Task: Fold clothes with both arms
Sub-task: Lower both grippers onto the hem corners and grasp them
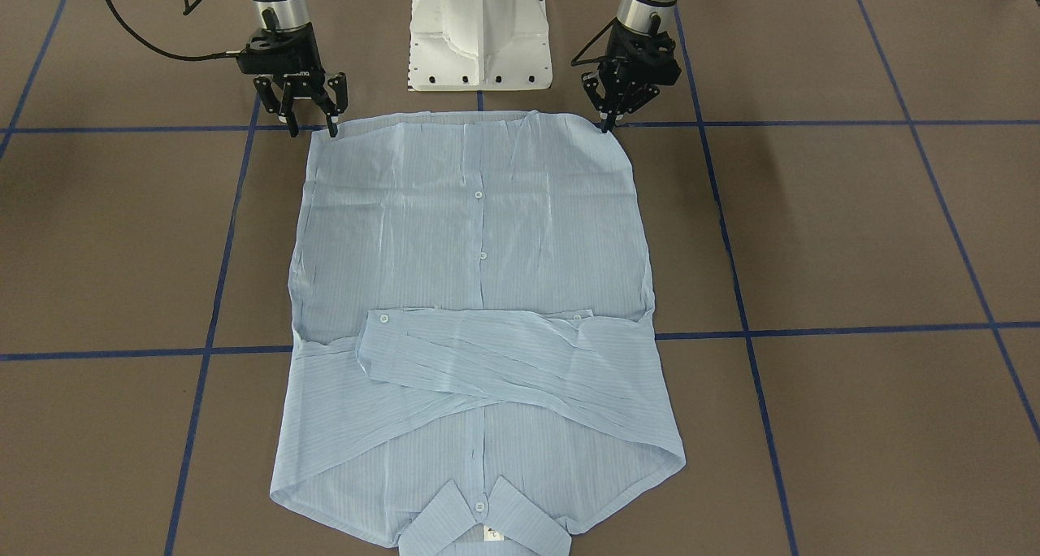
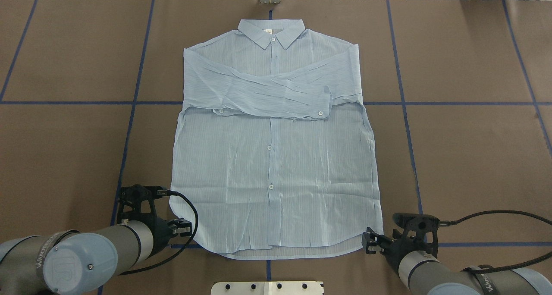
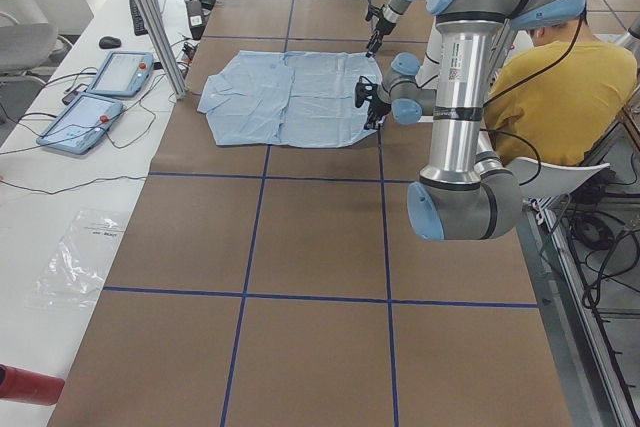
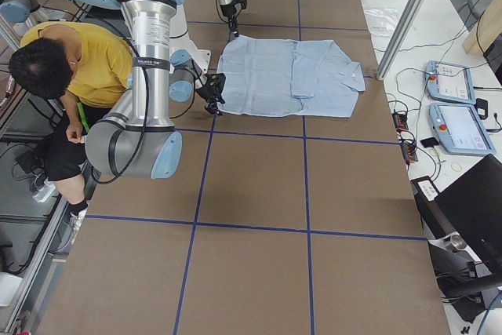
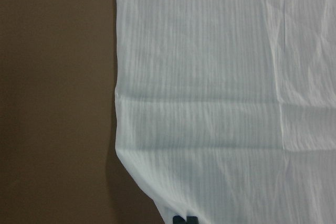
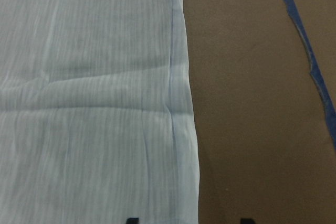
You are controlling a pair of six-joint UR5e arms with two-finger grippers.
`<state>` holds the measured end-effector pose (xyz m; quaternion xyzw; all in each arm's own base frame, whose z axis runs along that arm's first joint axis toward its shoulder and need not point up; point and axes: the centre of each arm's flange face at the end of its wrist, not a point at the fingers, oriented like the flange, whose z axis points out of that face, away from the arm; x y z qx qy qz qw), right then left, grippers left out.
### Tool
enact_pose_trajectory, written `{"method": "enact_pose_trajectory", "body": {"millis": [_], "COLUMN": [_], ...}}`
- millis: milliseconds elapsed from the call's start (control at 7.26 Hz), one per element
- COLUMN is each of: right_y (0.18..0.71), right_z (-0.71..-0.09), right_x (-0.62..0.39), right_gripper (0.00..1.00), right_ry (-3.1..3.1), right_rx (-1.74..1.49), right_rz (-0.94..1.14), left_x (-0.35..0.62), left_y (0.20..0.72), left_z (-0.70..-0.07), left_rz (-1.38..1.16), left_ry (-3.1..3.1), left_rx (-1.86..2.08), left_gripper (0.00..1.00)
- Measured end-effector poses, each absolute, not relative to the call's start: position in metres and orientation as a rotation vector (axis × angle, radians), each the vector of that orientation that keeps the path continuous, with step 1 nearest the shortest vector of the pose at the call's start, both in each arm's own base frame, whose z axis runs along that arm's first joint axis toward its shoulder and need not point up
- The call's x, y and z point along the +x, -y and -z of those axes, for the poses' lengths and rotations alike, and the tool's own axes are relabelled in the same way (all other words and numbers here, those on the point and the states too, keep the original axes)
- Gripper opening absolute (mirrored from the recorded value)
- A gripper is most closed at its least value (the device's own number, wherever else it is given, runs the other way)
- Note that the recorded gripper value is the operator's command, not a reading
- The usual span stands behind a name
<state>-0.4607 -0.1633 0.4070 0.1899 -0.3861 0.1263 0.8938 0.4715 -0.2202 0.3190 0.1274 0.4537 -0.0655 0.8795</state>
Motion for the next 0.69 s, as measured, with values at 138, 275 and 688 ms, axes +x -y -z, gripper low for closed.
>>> {"method": "enact_pose_trajectory", "body": {"millis": [138,275,688], "right_y": [0.1620,0.1605,0.1587], "right_z": [-0.4085,-0.4104,-0.4131], "right_x": [-0.4641,-0.4661,-0.4687], "right_gripper": [0.50,0.39,0.00], "right_ry": [0.799,0.796,0.790], "right_rx": [0.395,0.395,0.396], "right_rz": [-0.259,-0.255,-0.248], "left_x": [0.4702,0.4696,0.4693], "left_y": [0.2200,0.2199,0.2198], "left_z": [-0.3177,-0.3170,-0.3167], "left_rz": [0.137,0.137,0.137], "left_ry": [-0.948,-0.950,-0.951], "left_rx": [0.266,0.266,0.265], "left_gripper": [0.00,0.00,0.00]}}
